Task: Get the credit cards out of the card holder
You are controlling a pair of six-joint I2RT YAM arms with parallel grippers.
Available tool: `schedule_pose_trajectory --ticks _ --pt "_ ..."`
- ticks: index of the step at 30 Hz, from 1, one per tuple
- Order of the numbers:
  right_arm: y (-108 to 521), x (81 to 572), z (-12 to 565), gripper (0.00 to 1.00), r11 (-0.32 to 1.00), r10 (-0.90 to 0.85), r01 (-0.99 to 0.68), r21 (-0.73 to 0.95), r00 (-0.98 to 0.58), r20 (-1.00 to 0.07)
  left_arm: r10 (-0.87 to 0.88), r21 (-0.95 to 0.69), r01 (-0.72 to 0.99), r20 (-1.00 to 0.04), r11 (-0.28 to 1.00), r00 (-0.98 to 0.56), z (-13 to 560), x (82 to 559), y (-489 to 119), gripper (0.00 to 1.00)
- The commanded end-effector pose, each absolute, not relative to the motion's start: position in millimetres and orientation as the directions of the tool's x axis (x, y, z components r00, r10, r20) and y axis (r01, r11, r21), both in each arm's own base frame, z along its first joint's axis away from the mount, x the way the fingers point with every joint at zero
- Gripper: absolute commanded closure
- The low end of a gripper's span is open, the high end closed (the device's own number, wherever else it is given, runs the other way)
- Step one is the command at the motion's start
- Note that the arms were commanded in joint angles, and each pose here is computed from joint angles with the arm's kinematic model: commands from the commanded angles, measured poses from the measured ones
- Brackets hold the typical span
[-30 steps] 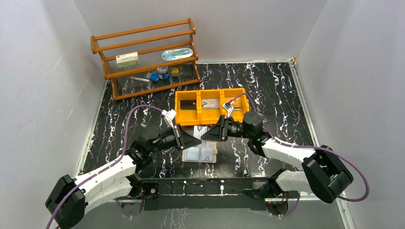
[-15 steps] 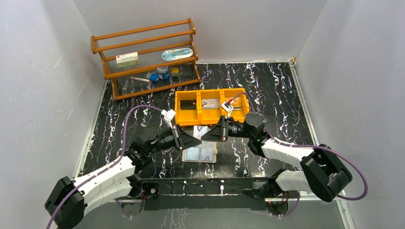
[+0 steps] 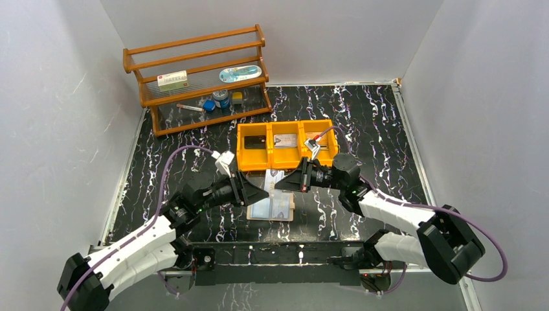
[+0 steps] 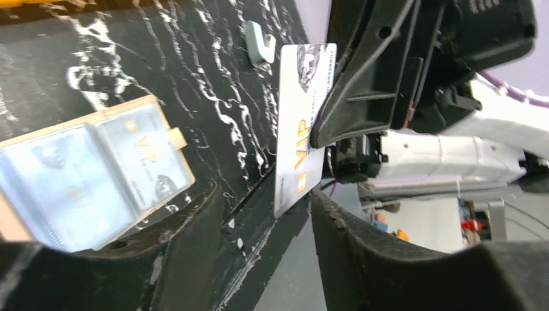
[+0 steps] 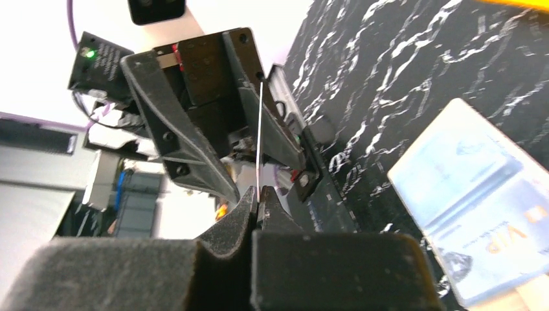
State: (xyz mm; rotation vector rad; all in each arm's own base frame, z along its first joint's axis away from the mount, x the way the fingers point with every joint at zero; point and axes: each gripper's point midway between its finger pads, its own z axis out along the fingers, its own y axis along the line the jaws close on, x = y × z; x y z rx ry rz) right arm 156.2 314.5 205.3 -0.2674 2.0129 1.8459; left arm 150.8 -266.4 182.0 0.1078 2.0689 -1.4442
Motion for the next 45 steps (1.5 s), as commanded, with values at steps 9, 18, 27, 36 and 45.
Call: schedule_pose_trajectory --ticks 9,18,27,36,45 --pt "263.8 232.6 185.9 1.00 0.654 0.242 -0.393 0.646 -0.700 -0.671 -0.242 -0.628 0.259 -0.599 0.734 -0.763 146.8 163.3 -205.4 0.32" --pt "234.1 305.1 196.9 1.00 0.885 0.000 -0.414 0.215 -0.462 -0.887 -0.273 -0.495 0.124 -0.651 0.860 -0.708 140.0 172.4 -160.8 0.14" --pt "261.6 349.6 185.7 1.00 0.800 -0.388 -0.576 -0.166 -0.287 -0.876 -0.291 -0.479 0.095 -0.666 0.873 -0.687 138.1 168.1 -145.6 0.05" --pt "278.7 388.6 156.0 1.00 0.653 -0.662 -0.619 -0.436 -0.188 -0.725 -0.261 -0.446 0.094 -0.668 0.890 -0.697 134.4 166.4 -141.4 0.02" --pt "287.8 421.1 138.0 1.00 0.512 -0.807 -0.593 -0.622 -0.084 -0.584 -0.282 -0.452 0.082 -0.676 0.888 -0.681 136.5 167.2 -137.8 0.02"
